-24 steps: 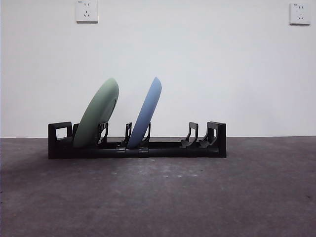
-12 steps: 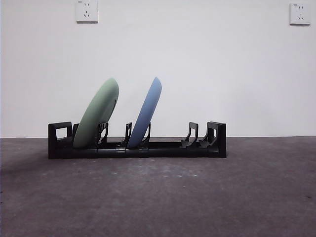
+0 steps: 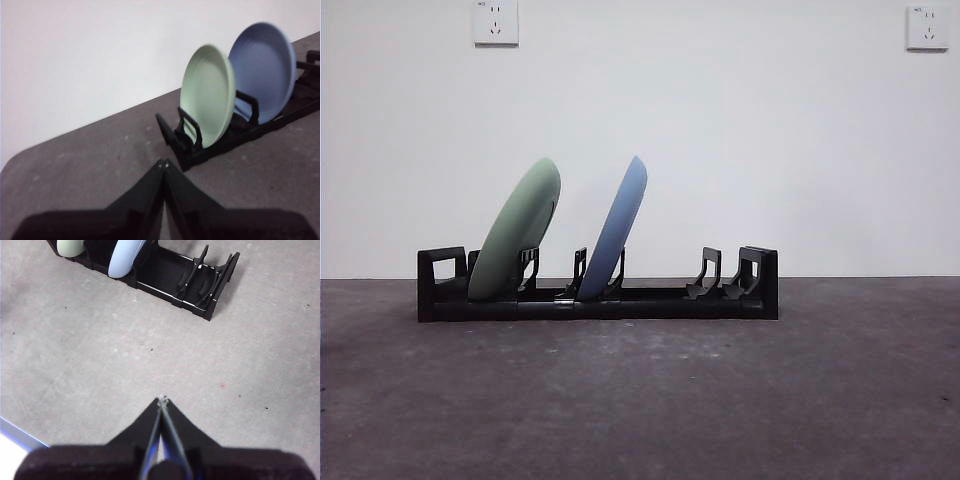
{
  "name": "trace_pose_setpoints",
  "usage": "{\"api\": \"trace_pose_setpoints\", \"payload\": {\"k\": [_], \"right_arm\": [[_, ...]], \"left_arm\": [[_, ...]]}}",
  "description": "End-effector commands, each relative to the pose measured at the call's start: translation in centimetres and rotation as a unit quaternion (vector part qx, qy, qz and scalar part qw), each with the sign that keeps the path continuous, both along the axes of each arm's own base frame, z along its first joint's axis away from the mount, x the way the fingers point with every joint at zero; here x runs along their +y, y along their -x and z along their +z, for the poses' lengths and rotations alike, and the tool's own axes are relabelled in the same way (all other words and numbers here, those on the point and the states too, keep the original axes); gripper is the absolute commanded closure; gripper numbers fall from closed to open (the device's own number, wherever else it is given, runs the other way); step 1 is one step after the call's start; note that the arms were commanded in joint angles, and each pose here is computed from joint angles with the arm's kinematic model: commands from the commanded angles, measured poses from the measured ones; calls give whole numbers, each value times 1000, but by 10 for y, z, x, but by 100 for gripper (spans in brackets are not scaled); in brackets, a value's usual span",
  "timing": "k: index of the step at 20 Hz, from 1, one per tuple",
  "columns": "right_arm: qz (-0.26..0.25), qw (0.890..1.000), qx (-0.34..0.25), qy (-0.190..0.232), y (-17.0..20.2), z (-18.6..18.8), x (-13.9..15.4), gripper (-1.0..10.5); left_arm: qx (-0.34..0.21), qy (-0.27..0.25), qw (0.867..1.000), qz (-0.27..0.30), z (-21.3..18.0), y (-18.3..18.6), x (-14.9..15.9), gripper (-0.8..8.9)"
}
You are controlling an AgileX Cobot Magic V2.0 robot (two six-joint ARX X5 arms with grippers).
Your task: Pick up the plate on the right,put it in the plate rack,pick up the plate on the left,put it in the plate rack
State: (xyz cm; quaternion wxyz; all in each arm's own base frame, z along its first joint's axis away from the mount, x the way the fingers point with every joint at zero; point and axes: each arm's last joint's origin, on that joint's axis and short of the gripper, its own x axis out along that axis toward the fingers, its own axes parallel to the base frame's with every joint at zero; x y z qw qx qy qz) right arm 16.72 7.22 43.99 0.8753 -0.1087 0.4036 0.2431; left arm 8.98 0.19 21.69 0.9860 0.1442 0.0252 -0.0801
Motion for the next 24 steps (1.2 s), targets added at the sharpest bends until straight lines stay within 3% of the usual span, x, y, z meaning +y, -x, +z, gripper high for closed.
{"api": "trace_pose_setpoints", "payload": {"k": [1, 10, 24], "right_arm": [[-3, 1000, 2, 0, -2, -2, 1, 944], [-3, 1000, 2, 0, -2, -2, 1, 944], [-7, 1000, 0, 4, -2, -2, 1, 944]], "left_arm": [[5, 22, 1000, 15, -17, 0, 1, 817], [57, 114, 992, 3, -66, -6, -5, 817], [75, 135, 988, -7, -68, -7, -7, 817]]}}
